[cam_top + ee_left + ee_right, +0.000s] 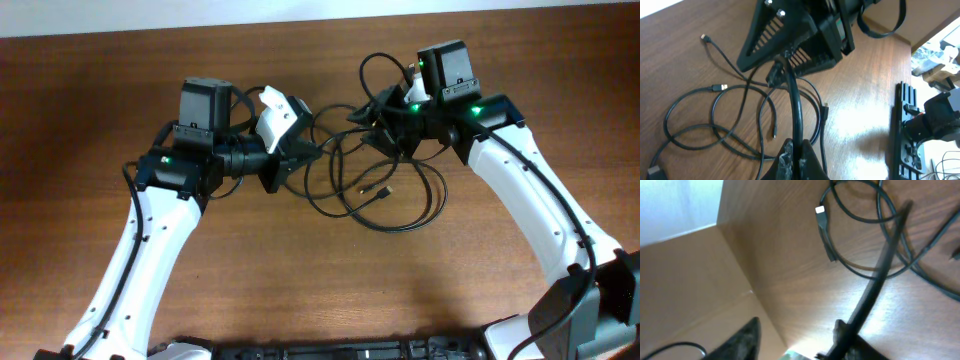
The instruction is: Untangle cables
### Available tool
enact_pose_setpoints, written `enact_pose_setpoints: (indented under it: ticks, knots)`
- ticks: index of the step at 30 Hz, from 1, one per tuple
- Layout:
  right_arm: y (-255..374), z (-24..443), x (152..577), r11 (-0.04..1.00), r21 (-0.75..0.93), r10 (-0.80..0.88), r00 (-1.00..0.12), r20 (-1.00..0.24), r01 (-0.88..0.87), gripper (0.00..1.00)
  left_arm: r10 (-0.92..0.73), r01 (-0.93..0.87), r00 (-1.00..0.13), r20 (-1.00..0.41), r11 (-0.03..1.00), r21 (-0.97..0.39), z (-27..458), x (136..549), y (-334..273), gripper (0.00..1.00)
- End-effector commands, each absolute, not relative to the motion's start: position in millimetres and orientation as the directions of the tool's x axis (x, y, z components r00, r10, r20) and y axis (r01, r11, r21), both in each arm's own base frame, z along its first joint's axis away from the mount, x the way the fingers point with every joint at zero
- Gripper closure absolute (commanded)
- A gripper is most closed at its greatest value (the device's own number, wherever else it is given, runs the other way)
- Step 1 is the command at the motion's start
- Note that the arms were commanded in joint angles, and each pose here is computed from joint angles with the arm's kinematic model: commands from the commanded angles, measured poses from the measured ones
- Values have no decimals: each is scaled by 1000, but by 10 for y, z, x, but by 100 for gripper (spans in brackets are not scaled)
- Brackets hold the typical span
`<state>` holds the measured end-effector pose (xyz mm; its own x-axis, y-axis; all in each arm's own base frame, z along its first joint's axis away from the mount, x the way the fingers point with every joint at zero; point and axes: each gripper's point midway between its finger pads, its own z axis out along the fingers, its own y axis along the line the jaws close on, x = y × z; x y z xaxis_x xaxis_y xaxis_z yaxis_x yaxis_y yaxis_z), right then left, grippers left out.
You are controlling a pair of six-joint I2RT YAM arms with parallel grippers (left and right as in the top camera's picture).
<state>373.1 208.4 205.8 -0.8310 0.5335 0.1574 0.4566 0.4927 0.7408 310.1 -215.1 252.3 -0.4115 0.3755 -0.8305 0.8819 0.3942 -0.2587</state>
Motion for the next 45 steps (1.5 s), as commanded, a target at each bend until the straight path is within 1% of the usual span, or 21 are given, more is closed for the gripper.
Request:
enact_pose_setpoints:
  ticks: [1,4,8,10,11,14,15,18,19,20,23,26,31,33,35,37,41,42,43,45]
  knots:
    - [2000,2008,3820,513,719,584,-804,108,469,72,382,893,-371,-846,395,-214,2635,3093,-2144,100]
    - [1882,1944,3886,544,690,625,-779,47,478,83,382,893,-371,-846,395,-213,2635,3093,-2144,100]
    - [1794,1895,3914,600,663,618,-786,-27,448,87,392,886,-378,-839,416,-205,2604,3116,-2118,100]
    - [1795,1895,3914,624,661,593,-803,-53,416,94,395,884,-381,-836,421,-204,2595,3120,-2111,100]
    - [1794,1892,3909,630,660,587,-808,-58,410,96,395,884,-381,-836,421,-204,2595,3120,-2111,100]
    - [1802,1891,3902,637,659,577,-814,-63,400,95,395,884,-381,-836,421,-205,2595,3120,-2111,100]
    - [1811,1894,3896,635,662,574,-816,-58,399,89,395,884,-381,-836,421,-205,2595,3120,-2111,100]
    - [1850,1910,3875,626,673,563,-826,-41,393,77,395,884,-381,-836,420,-205,2595,3119,-2112,100]
    - [1878,1923,3860,620,681,554,-832,-30,388,71,395,884,-381,-836,420,-204,2596,3120,-2112,100]
    - [1895,1930,3849,617,686,548,-836,-22,386,70,394,884,-381,-836,420,-205,2596,3120,-2112,100]
    - [1949,1939,3819,615,692,534,-845,-12,379,70,394,886,-380,-837,416,-206,2600,3113,-2119,100]
    - [2057,1948,3759,593,697,537,-843,32,404,70,399,893,-371,-838,402,-204,2603,3084,-2169,100]
    - [2161,1950,3700,591,697,525,-849,49,406,71,403,904,-348,-846,381,-191,2626,3058,-2244,100]
    - [2157,1954,3711,583,698,536,-842,55,417,77,403,906,-344,-848,378,-188,2630,3054,-2257,100]
    - [2121,1942,3743,589,691,550,-834,37,419,84,404,906,-346,-847,378,-189,2628,3052,-2255,100]
    - [2069,1919,3778,599,678,570,-821,12,426,94,404,906,-346,-847,379,-190,2627,3052,-2255,100]
    - [2063,1921,3791,600,678,573,-819,5,424,96,406,905,-351,-844,379,-194,2619,3044,-2252,100]
    - [2059,1920,3795,601,677,575,-818,2,424,96,406,904,-353,-843,379,-196,2616,3042,-2251,98]
    - [2053,1918,3800,608,676,571,-821,-7,417,96,407,903,-357,-841,380,-199,2609,3035,-2249,89]
    - [2019,1905,3821,641,665,552,-832,-55,382,96,409,902,-362,-838,380,-204,2600,3027,-2246,82]
